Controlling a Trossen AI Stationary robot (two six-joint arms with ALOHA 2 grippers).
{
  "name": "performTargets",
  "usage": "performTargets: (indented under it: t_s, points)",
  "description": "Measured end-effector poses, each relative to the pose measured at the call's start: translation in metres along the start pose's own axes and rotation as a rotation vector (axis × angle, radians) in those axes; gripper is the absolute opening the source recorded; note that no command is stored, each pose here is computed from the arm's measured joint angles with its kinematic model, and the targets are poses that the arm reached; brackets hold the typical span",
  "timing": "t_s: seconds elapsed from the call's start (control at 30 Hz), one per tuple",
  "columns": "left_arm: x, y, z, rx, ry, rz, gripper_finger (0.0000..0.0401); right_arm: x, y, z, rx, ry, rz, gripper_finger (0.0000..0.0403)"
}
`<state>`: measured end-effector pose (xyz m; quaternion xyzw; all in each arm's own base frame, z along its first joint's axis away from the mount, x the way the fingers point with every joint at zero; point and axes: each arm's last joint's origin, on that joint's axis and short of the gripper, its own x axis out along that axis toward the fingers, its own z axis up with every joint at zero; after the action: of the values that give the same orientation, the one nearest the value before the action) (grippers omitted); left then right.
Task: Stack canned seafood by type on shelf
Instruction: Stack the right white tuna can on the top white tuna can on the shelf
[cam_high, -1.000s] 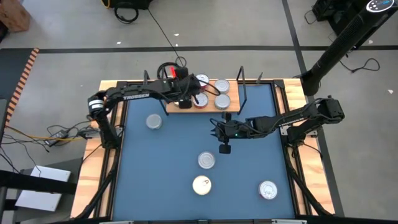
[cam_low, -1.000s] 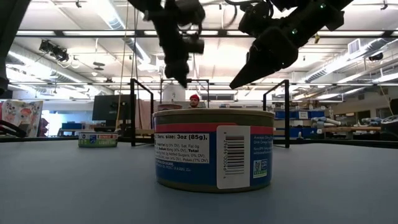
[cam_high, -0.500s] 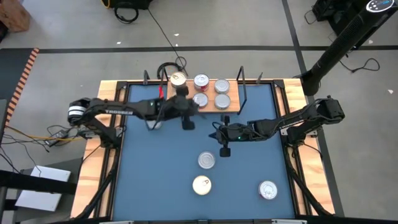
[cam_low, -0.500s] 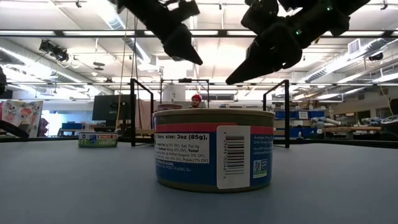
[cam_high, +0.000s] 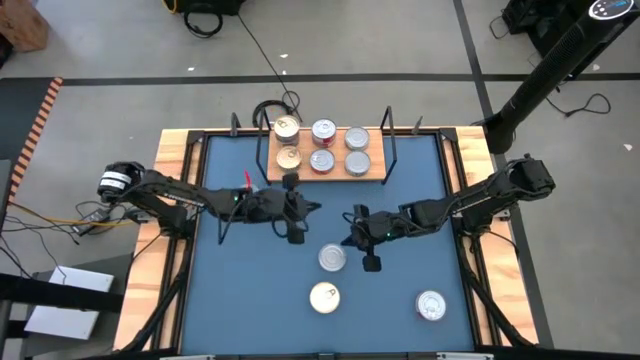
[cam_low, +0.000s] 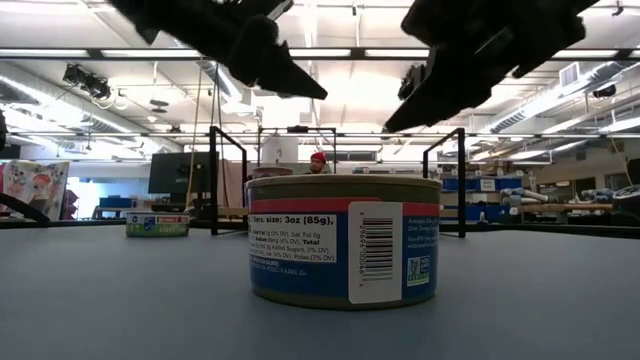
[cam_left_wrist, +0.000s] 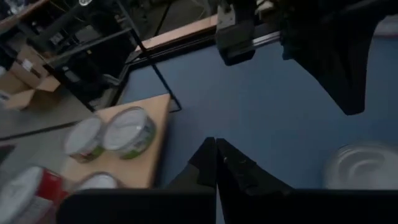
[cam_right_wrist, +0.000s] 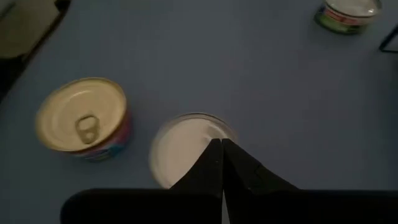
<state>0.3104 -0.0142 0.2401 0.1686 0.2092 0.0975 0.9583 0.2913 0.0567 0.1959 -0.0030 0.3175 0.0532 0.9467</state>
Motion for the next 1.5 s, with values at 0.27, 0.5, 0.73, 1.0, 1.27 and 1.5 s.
performTargets:
  t_s: [0.27,0.5,0.73,1.0,1.27,1.5]
  points:
    - [-0.010,-0.028,-0.022,-0.086,-0.145,-0.033,0.0002,-0.001,0.008,0.002,0.035,-0.033,-0.005,0.0007]
    - [-0.016,-0.034,-0.033,-0.127,-0.229,-0.037,0.0001,0.015,0.010,0.000,0.058,-0.058,0.006,0.0007]
    - [-0.026,-0.035,-0.052,-0.177,-0.350,-0.055,0.0001,0.045,0.009,-0.002,0.040,0.004,0.002,0.0007]
    - [-0.030,-0.033,-0.066,-0.226,-0.358,-0.046,0.0003,0.055,-0.005,-0.009,0.063,0.074,0.008,0.0007]
    - [-0.029,-0.032,-0.069,-0.216,-0.330,-0.044,0.0004,0.062,-0.011,-0.015,0.085,0.112,0.082,0.0007]
    - [-0.027,-0.027,-0.070,-0.200,-0.325,-0.015,0.0005,0.078,-0.010,-0.026,0.097,0.141,0.140,0.0007]
